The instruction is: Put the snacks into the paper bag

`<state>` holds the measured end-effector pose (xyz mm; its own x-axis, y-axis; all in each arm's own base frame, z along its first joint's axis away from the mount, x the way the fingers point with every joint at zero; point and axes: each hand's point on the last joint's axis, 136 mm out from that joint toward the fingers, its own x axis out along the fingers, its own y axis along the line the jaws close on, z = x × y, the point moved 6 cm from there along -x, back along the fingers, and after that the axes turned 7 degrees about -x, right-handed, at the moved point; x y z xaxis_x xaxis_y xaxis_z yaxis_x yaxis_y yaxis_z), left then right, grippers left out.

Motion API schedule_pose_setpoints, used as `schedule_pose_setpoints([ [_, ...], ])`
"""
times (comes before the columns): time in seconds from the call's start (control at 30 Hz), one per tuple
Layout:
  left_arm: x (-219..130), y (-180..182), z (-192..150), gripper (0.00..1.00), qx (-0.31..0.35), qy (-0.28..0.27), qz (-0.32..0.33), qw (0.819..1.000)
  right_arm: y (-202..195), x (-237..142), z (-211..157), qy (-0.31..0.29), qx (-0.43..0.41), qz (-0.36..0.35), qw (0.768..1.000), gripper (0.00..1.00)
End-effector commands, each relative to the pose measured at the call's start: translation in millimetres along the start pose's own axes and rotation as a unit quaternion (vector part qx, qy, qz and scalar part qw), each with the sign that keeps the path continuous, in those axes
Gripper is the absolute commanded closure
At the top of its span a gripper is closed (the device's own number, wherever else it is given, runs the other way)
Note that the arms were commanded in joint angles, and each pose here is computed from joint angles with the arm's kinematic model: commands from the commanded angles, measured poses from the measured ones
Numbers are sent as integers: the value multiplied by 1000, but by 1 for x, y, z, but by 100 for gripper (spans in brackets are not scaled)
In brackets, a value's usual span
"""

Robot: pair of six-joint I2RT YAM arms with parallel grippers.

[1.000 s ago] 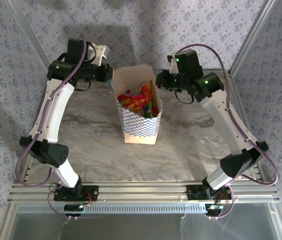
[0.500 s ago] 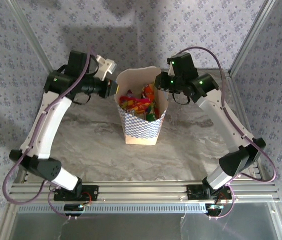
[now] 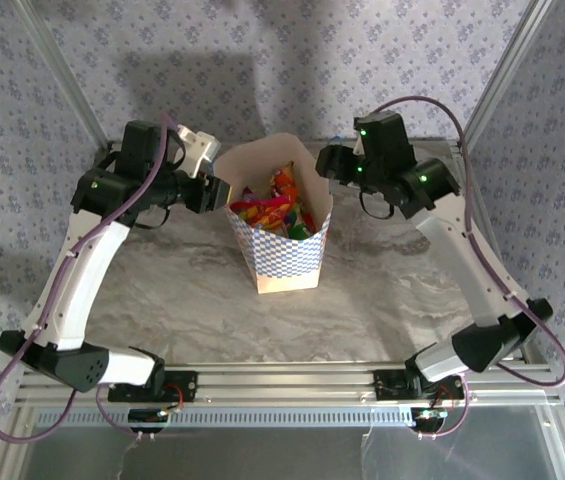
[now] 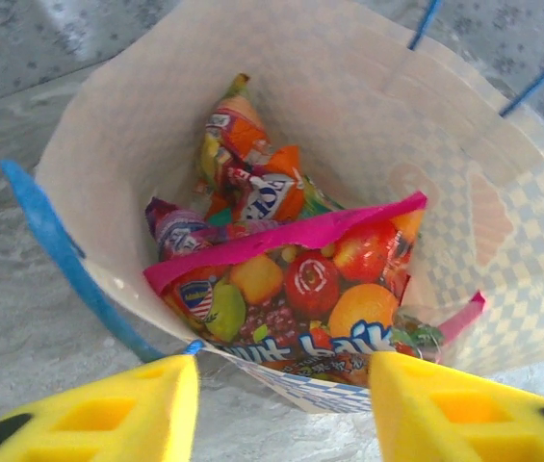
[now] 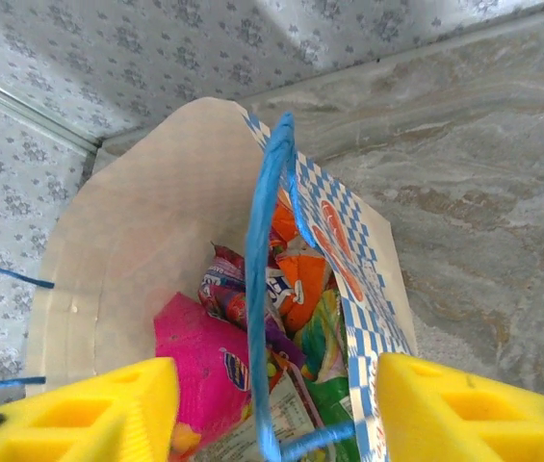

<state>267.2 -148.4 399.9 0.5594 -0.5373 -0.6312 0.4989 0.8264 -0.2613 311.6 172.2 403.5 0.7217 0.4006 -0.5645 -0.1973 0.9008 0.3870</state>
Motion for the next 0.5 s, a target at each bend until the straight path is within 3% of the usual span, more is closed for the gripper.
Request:
schedule_pose_setpoints([
  [0.0,-22,0,14,41,6,-48,31,998,-12,-24,1,-20,-13,-30,999,34],
  [0.23,-51,28,9,27,-62,-85,109,989,-41,-45,-1,-31,-35,-80,996,26],
  [0.47,-68,81,-29,21,-161,-116,218,955,-95,-40,-20,-28,-43,-165,985,16],
])
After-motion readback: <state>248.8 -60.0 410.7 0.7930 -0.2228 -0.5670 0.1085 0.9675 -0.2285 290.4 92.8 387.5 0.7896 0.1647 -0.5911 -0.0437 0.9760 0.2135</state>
